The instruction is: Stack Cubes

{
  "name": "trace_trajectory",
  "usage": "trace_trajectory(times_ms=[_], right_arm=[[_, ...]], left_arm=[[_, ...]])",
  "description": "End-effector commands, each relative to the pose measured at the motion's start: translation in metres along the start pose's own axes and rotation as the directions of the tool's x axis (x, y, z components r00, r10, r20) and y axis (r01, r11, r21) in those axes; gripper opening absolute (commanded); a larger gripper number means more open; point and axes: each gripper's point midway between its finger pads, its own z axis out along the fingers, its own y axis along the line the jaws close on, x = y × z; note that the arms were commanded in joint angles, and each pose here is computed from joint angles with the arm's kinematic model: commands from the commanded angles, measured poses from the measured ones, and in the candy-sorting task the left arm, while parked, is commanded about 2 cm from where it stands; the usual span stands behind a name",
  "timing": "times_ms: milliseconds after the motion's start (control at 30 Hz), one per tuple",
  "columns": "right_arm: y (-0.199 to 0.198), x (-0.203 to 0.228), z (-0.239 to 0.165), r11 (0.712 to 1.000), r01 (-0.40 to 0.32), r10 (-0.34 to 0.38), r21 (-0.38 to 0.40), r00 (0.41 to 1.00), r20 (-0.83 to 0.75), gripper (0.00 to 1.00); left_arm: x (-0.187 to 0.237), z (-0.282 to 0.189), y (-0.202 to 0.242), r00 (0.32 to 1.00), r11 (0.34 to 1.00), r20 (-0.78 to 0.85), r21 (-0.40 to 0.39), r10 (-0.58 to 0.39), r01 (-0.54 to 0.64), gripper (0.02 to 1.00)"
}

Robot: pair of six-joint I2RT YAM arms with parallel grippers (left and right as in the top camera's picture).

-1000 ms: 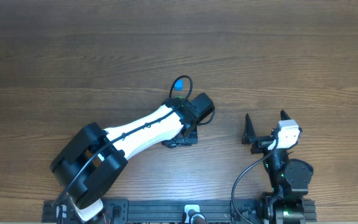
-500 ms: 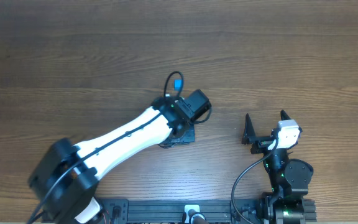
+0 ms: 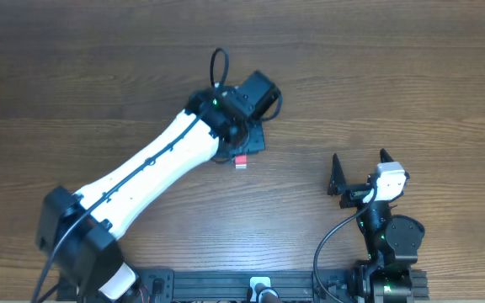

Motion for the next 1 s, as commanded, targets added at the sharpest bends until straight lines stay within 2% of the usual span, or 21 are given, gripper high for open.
trace_trajectory(times_ms=[33,367,1000], right_arm=[[-0.001,0.002,0.000,1.000,0.007,-0.007,0.001,1.000,-0.004,0.993],[-0.001,0.002,0.000,1.000,0.007,-0.007,0.001,1.000,-0.004,0.993],[-0.001,0.002,0.000,1.000,0.007,-0.007,0.001,1.000,-0.004,0.993]], left_arm=[[0.002,0.024,0.004,0.997,0.999,-0.069,-0.041,0.026,-0.029,0.169],[0.014,0.046,0.004,0.991,0.993,-0.118,-0.090,0.063,-0.073,0.161],[0.018,0.054,0.007,0.988,0.991,-0.133,-0.103,0.073,-0.087,0.165]])
